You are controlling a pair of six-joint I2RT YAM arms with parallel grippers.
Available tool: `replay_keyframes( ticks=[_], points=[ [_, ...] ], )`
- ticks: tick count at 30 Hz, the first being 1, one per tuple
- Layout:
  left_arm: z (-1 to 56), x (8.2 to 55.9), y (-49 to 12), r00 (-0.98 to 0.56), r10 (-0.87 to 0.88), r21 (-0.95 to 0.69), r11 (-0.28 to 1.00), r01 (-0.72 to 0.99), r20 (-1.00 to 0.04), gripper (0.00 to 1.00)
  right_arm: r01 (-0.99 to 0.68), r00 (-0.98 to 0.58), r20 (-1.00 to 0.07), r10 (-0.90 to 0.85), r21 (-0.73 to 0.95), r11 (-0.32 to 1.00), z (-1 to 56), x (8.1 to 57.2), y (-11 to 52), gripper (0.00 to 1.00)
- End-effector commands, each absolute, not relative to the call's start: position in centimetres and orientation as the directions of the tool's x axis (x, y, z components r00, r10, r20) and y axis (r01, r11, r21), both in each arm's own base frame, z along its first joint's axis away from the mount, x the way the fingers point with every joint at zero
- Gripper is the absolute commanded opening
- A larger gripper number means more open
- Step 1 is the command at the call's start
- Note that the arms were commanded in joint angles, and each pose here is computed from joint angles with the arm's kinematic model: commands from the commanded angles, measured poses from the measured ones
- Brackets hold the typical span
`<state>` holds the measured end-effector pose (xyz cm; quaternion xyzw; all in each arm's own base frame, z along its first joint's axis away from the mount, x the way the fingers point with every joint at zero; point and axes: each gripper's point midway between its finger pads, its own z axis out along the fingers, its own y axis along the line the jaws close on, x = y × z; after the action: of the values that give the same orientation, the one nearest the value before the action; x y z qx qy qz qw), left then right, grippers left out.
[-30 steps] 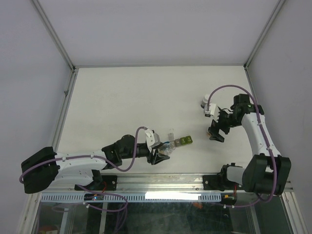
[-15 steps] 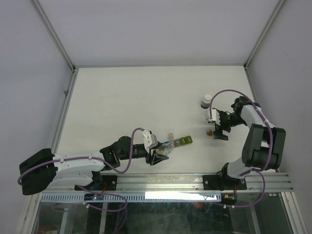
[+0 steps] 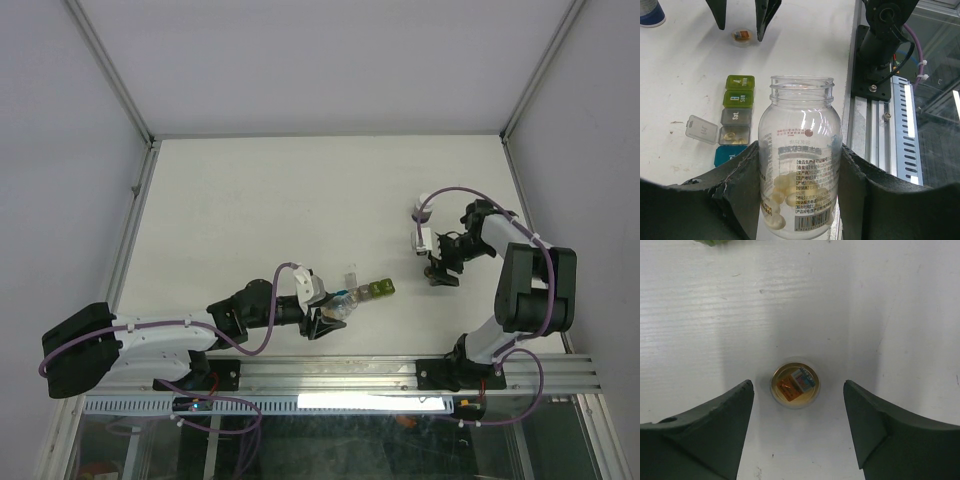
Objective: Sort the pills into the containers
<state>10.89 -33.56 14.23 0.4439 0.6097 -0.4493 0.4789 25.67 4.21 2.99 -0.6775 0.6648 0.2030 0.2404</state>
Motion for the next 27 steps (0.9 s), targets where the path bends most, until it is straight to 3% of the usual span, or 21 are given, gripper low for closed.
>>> replay_keyframes(
  ticks=[1,22,27],
  points=[
    [16.3,11.4,-34.0,-0.124,0.042,-0.113,0.203,0.973,-0.991,0.00,-0.998,0.019,-0.578,-0.816,-0.056,0.016,2.9,26.0,4.1,0.73],
    [16.3,11.2,-34.1,-0.132,0.043,-0.121,0.197,0.973,-0.990,0.00,-0.998,-0.023,-0.530,-0.848,-0.032,0.047,1.9,25.7,4.1,0.47],
    [17.0,10.7,-34.2,-0.137,0.027,-0.130,0.166,0.978,-0.990,0.00,-0.995,-0.067,-0.570,-0.819,-0.018,0.095,3.5,25.5,4.9,0.38]
  ],
)
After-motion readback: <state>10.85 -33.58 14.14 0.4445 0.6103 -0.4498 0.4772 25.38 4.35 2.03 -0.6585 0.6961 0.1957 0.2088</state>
